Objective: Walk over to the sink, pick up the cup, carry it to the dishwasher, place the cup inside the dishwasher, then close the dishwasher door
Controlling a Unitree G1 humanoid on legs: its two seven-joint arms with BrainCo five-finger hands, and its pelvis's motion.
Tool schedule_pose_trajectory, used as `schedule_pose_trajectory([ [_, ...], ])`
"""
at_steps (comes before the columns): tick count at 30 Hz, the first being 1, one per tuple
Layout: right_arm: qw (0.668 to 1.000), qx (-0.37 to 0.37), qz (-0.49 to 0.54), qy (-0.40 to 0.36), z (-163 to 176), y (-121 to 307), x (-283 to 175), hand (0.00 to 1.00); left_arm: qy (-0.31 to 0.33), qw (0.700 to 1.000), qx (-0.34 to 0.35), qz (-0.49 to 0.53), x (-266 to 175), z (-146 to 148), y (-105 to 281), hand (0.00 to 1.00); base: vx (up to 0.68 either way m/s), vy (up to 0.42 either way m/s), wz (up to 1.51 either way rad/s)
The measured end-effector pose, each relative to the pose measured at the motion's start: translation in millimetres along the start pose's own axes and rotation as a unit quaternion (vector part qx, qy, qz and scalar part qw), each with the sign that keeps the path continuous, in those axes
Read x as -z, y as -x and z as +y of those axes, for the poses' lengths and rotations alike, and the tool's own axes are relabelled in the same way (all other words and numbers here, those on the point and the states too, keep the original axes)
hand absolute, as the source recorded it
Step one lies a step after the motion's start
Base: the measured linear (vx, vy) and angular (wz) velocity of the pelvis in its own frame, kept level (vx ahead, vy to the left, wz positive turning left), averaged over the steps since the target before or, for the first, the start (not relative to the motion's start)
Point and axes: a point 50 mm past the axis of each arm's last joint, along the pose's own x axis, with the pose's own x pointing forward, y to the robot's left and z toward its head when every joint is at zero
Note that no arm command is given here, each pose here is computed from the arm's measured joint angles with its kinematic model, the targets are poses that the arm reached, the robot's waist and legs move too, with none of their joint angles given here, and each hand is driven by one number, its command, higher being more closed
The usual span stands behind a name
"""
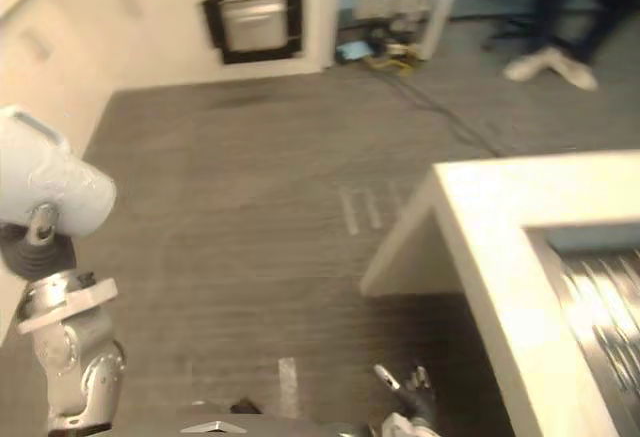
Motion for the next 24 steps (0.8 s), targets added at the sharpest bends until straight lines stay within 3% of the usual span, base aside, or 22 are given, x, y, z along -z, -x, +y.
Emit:
schedule_pose_trajectory([
  [5,1.000,-0.004,0.004,0.017,-3,-5,-9,0.00,0.050,0.996,0.058,0.052,18,-31,10,1.00,-0.02,0.099,0.91],
  [8,0.999,0.024,0.037,-0.011,-10,12,16,0.00,0.064,0.987,0.113,0.099,49,-55,9,1.00,0.08,0.005,1.87],
  [14,0.999,0.009,0.032,-0.036,-3,20,27,0.00,0.022,0.981,0.123,0.150,67,-41,18,1.00,0.05,-0.015,0.99],
  [21,0.998,-0.057,-0.008,-0.019,30,-3,1,0.00,0.013,0.979,0.128,0.157,64,-38,21,1.00,0.01,-0.122,0.03],
  [24,0.996,-0.080,0.031,0.000,48,0,15,0.00,-0.014,0.970,0.161,0.180,68,-30,26,1.00,-0.01,-0.052,0.00],
])
